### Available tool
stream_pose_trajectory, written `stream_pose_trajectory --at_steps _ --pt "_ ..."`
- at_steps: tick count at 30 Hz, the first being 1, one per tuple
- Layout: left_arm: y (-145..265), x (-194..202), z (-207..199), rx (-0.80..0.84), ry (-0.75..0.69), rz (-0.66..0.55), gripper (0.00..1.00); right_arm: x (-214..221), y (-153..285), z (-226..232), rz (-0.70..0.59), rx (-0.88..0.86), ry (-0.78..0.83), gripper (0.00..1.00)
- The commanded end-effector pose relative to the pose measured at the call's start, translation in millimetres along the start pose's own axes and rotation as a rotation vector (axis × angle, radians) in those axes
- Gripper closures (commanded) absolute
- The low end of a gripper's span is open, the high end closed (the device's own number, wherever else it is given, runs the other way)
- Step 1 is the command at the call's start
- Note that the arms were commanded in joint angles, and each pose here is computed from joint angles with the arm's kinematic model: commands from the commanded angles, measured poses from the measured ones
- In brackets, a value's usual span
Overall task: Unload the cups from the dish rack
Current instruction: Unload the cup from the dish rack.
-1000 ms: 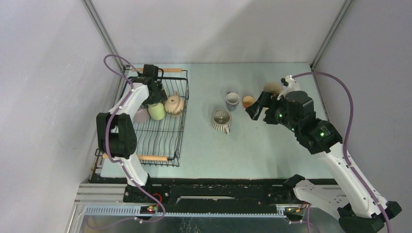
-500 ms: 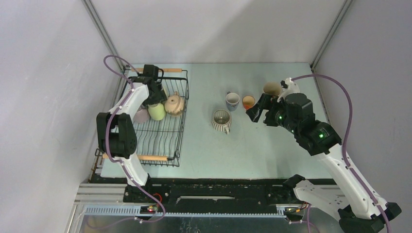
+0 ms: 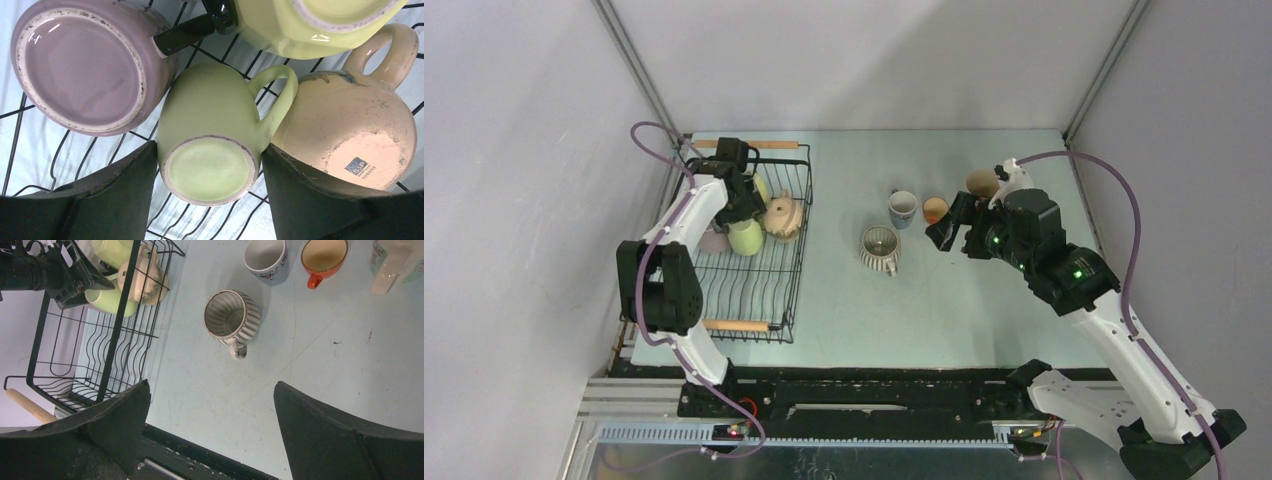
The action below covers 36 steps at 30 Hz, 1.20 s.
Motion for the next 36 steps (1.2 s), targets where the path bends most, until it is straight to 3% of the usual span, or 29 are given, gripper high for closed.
stream_pose_trajectory --at_steps 1,16,28,33,36 --pt "17 5 5 0.026 -0.011 -0.018 0.45 -4 -2 4 -0.022 -0.026 -0.005 0.0" --pt "-4 22 12 -0.029 -0.034 0.034 0.41 -3 -10 5 -0.002 -0.03 0.001 0.0" --pt "-16 26 12 -0.038 -0.038 0.048 0.09 0 -17 3 0.0 -0.029 0.002 0.0" --pt "-19 24 12 -0.044 -0.034 0.033 0.09 2 -18 3 0.0 -0.029 0.004 0.0" --pt "-20 23 12 -0.05 -0.034 0.022 0.14 4 -18 3 0.016 -0.049 0.004 0.0"
Point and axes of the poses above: each gripper's point midway between its finger pads, its own y axis back along the fingers, its own z axis along the line the jaws close on, x = y × z, the point moved 10 cm from there along y, back along the fingers, and after that the axes turned 3 degrees about y, right-handed, at the moved point
